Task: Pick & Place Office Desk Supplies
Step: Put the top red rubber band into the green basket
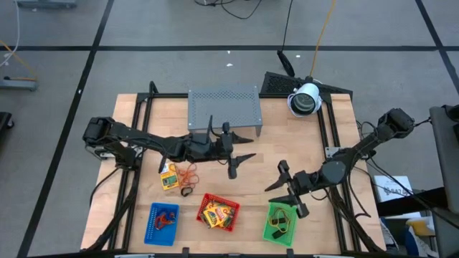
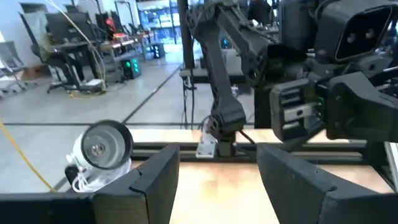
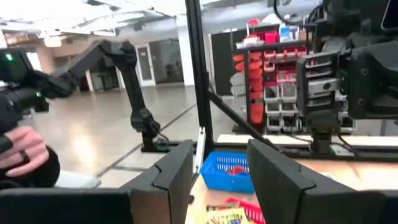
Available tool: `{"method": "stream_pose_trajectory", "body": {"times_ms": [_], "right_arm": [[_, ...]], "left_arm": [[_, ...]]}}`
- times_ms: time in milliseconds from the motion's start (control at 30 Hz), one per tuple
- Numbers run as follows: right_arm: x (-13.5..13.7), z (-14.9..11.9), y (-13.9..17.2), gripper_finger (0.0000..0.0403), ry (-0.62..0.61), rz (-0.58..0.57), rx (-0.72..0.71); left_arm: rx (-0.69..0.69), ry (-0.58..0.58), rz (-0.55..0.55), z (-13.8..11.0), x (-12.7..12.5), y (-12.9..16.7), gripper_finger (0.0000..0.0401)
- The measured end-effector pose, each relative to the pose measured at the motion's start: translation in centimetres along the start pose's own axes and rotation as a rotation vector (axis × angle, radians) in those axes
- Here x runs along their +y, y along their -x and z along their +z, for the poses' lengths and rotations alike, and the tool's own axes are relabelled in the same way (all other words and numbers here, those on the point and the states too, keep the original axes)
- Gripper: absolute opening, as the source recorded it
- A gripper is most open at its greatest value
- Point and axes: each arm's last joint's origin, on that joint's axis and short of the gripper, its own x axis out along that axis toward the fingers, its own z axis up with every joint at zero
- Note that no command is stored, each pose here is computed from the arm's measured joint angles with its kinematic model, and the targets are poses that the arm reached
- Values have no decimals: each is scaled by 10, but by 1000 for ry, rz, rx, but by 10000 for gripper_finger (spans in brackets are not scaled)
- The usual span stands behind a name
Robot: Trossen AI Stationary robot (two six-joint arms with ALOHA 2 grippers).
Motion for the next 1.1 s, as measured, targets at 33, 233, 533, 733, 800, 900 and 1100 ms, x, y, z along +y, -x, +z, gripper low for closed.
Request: {"method": "stream_pose_trajectory", "body": {"times_ms": [33, 233, 533, 733, 800, 900, 1100], "right_arm": [[0, -1, 0, 141, 2, -1, 12], [-1, -2, 0, 141, -13, -3, 18], [-11, 0, -3, 141, 26, -44, 6], [-31, 3, -6, 141, 55, -124, -9], [-36, 2, -8, 141, 53, -148, -8], [-42, -3, -13, 141, 62, -170, -9], [-50, -21, -28, 141, 101, -200, -10]], "left_arm": [[4, 3, -1, 0, 0, 0, 225], [19, 31, -3, -2, -1, 0, 225], [190, 98, -278, 6, 12, 25, 225], [379, 55, -244, 14, 9, 64, 225], [421, 54, -203, 17, 7, 76, 225], [459, 86, -123, 20, 3, 90, 225], [535, 198, -52, 26, -5, 123, 225]]}}
